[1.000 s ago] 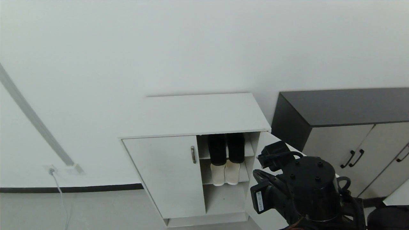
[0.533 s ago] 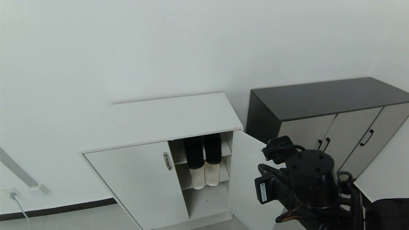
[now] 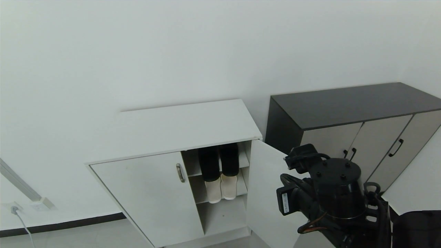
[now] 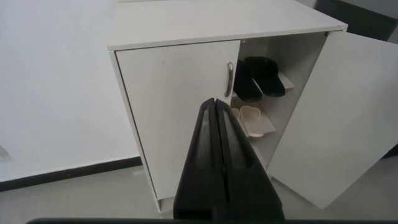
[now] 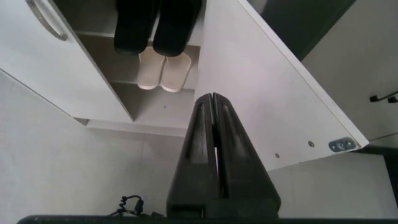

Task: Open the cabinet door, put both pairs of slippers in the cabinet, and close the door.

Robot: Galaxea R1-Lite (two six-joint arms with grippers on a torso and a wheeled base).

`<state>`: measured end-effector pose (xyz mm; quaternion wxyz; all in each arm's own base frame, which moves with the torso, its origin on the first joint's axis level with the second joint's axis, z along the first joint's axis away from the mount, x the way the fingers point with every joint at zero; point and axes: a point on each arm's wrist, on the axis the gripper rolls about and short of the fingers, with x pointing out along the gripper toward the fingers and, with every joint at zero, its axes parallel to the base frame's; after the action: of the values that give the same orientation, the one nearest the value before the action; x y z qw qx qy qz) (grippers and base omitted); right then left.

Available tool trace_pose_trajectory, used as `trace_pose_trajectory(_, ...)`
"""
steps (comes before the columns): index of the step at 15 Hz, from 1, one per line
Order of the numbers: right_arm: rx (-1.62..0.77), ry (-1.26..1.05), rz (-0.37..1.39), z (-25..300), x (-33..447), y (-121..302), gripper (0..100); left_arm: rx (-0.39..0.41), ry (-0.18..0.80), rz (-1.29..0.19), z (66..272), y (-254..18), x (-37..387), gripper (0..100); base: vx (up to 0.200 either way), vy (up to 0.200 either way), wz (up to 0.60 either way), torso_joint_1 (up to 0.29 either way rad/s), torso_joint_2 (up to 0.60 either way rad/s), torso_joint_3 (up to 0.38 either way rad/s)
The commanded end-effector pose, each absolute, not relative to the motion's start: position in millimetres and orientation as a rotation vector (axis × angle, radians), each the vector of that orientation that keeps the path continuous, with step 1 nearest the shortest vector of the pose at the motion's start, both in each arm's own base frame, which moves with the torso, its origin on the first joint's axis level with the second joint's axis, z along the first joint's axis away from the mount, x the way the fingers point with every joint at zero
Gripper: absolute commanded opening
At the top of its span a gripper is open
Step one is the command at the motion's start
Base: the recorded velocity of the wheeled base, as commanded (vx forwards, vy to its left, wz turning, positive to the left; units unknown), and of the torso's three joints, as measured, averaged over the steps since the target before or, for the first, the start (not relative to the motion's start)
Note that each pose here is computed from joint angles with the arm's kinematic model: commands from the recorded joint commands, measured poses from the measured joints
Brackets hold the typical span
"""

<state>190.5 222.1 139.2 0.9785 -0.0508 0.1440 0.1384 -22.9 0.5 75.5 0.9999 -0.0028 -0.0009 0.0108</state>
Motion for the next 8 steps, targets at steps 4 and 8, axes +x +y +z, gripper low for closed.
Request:
trace_pose_trajectory(4,-0.106,0.292,0.280,138.4,190.1,222.2,0,-0.006,-0.002,0.025,75.6,0.5,-22.8,0,-0.200,0.000,0.00,-0.004,0.00,0.001)
trace_pose_trajectory(8,-0.107,0.292,0.265,138.3,193.8,219.6,0,-0.006,-0.002,0.025,75.6,0.5,-22.8,0,0.000,0.000,0.00,0.000,0.00,0.000)
